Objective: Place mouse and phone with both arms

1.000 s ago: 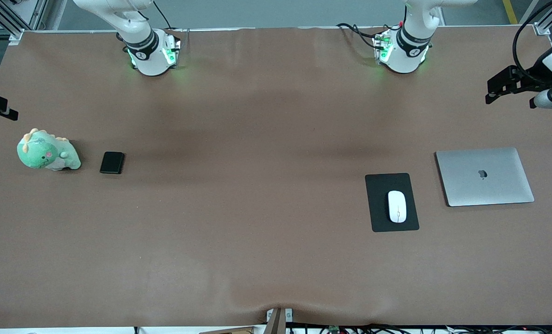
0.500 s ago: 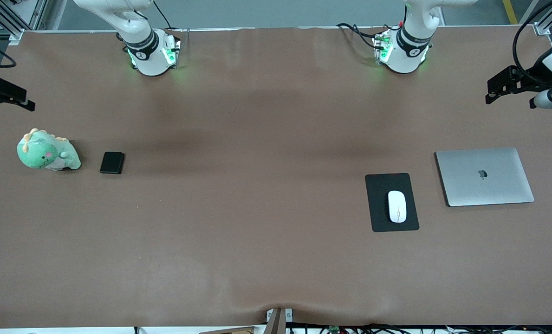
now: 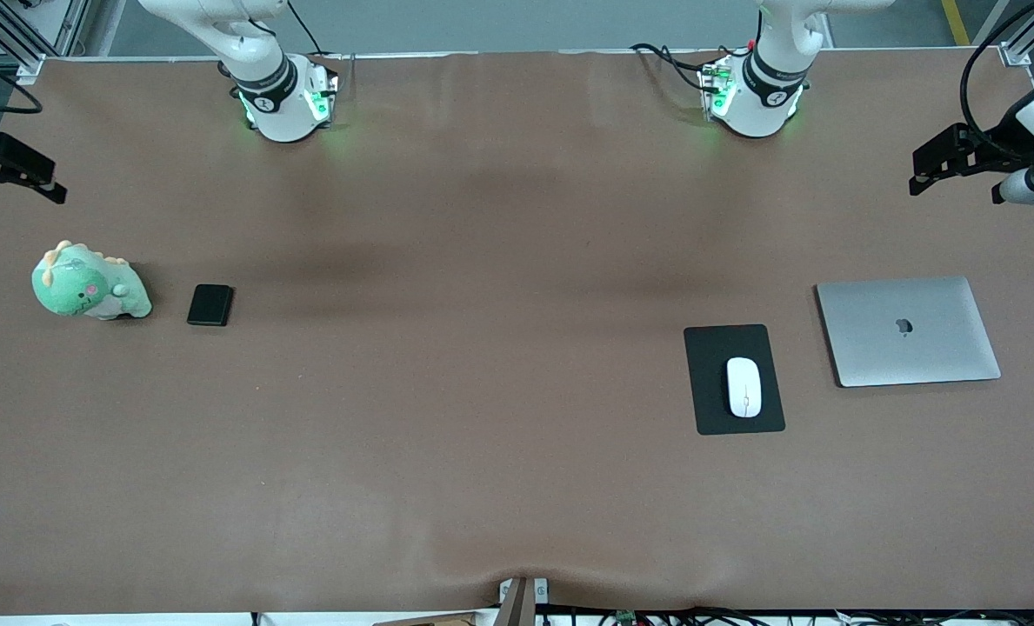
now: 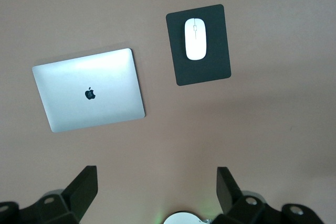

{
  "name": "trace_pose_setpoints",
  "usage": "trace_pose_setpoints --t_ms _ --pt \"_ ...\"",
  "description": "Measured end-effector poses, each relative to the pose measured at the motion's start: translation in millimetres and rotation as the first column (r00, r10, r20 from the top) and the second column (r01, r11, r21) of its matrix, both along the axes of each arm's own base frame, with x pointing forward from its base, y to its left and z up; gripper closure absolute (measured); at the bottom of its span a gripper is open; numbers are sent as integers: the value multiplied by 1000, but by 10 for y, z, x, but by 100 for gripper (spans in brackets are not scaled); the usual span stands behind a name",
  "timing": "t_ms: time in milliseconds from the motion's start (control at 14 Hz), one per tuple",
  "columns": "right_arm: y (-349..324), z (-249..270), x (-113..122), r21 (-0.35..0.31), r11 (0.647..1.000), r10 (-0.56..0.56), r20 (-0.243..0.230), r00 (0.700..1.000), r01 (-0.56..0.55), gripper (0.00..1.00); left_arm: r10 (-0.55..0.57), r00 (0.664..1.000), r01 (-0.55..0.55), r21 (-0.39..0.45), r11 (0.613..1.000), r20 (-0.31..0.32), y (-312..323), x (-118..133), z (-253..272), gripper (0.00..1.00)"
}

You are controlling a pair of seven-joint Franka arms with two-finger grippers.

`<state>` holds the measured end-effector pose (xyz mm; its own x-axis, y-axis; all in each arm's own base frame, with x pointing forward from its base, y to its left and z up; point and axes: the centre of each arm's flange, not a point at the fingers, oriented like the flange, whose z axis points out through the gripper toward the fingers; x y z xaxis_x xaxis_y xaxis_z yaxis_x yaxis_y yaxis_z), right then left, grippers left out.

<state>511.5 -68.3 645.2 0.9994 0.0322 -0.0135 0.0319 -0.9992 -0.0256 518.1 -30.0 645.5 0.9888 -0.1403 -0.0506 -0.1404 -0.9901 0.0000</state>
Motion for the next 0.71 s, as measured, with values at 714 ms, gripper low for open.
trace_pose_setpoints --t_ms 714 --pt "-95 -14 142 1 1000 -17 -58 998 17 0 0 1000 0 0 1000 0 0 1 -1 0"
